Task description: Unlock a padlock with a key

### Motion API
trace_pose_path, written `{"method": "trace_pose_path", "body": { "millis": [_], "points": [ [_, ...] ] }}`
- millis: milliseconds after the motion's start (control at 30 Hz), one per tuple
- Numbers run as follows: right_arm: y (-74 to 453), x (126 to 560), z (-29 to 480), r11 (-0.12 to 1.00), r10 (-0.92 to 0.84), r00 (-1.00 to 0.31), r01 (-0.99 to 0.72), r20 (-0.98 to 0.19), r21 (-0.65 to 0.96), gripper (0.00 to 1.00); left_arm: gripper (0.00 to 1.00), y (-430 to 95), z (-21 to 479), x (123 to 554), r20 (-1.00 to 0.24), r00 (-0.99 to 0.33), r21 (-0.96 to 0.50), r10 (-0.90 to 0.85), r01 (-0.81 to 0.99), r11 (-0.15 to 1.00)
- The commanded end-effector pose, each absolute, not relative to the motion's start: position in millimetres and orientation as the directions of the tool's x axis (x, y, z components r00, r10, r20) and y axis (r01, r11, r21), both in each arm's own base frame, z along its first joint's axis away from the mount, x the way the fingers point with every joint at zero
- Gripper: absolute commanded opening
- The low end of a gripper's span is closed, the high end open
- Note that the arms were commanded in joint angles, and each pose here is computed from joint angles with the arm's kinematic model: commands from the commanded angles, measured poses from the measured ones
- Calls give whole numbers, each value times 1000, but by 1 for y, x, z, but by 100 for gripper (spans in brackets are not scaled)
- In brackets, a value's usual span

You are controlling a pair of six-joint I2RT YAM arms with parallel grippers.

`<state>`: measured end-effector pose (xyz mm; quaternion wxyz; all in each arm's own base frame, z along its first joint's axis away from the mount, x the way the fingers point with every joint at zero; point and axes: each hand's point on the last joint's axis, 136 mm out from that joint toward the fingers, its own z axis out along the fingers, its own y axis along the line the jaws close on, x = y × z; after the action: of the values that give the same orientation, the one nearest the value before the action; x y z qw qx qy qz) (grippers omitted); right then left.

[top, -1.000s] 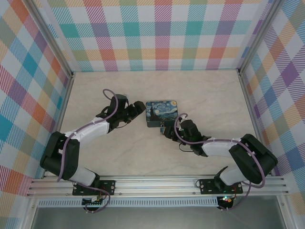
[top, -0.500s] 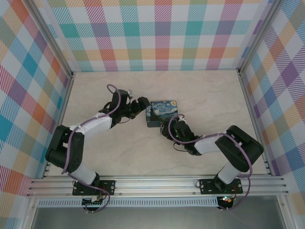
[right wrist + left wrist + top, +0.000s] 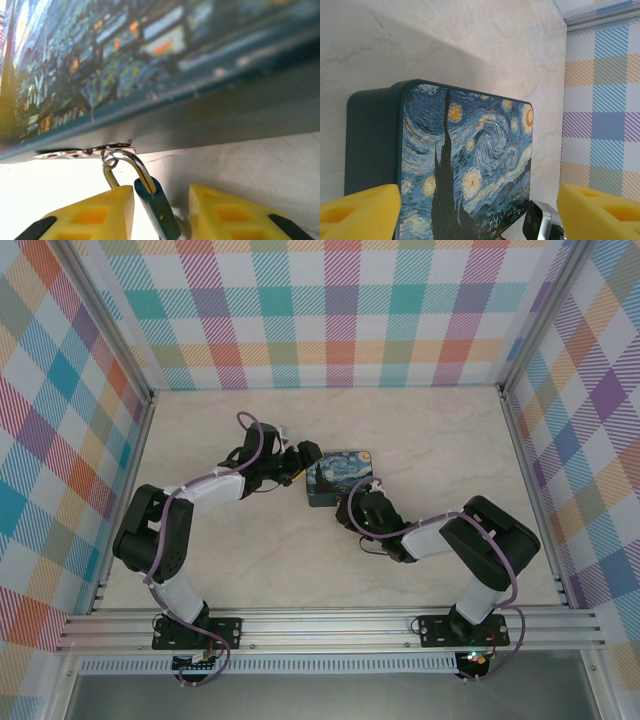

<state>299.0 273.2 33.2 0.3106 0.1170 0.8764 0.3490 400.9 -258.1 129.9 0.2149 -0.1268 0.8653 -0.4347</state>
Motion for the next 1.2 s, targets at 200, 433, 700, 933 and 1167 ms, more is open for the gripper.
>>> {"method": "trace_pose_path", "body": {
  "millis": [200,433,700,933,1167],
  "points": [
    [288,298,30,703,415,-801,-18,-431,711,24,82,-260,135,408,-263,-875,-824,-406,-15,567],
    [277,294,34,713,427,-786,-11,-447,701,18,83,-249,149,405,-326,-853,-790,-408,8,613],
    [273,288,34,720,418,-795,-6,-440,694,24,84,-249,171,404,-357,-842,-793,-405,44,607],
    [272,285,33,720,413,-802,-2,-431,694,26,84,-249,177,405,-366,-837,-793,-406,52,607],
    [268,280,30,721,418,-805,11,-421,693,26,85,-248,174,405,-362,-838,-792,-409,45,609]
  ]
}}
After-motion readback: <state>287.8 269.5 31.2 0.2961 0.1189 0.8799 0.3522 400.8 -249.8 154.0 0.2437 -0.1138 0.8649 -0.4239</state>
